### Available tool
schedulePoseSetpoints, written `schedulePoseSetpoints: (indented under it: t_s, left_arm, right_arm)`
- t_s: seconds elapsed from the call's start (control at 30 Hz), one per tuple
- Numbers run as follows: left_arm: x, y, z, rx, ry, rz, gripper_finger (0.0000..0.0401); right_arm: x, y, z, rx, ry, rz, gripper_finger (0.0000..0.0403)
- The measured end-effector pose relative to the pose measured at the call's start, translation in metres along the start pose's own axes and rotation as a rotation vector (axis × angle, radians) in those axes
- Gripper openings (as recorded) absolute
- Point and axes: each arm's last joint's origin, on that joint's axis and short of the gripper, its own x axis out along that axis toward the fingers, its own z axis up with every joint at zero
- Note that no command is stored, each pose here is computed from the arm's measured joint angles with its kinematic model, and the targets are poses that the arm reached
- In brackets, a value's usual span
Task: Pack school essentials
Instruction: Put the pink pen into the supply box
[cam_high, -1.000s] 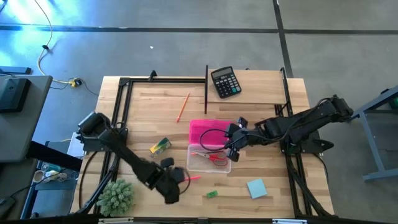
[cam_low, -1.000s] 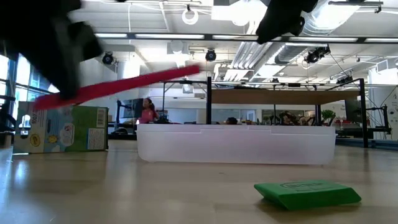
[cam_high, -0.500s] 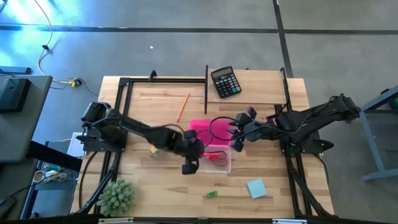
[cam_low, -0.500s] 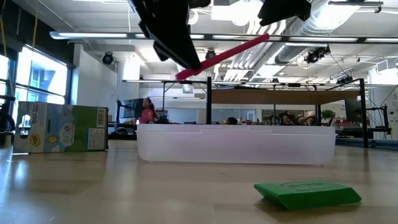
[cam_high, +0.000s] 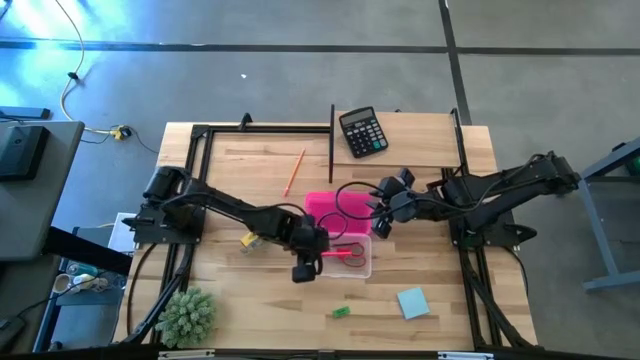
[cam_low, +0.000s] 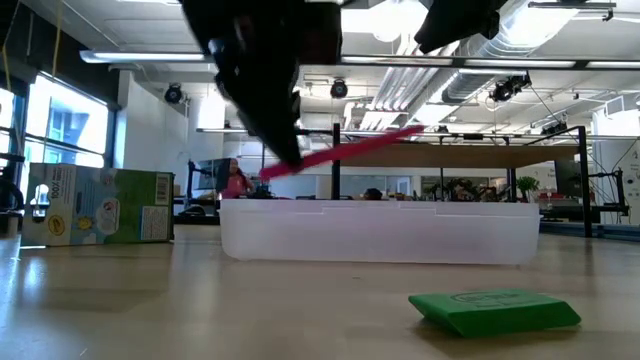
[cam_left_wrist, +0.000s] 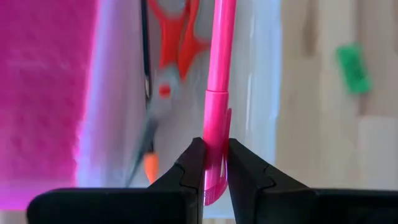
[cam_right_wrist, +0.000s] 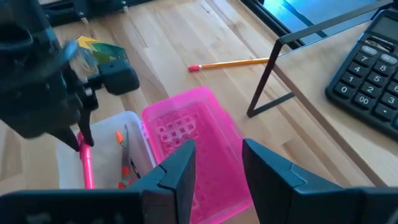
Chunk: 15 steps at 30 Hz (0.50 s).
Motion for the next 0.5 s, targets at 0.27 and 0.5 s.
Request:
schedulePoseSetpoints:
  t_s: [0.27,0.5]
  left_arm:
    - [0.0120,0.0066,-0.0016,-0.019,0.049,-0.010,0.0035]
    - [0.0110,0.0070,0.0005,-0.020,0.032,-0.006,0.0072]
  right_arm:
    - [0.0002,-0.0005,-0.0003,-0.001,0.004,-0.004,0.0124]
    - [0.0002,-0.0014,-0.0020,0.014,0.019,-0.013,0.0124]
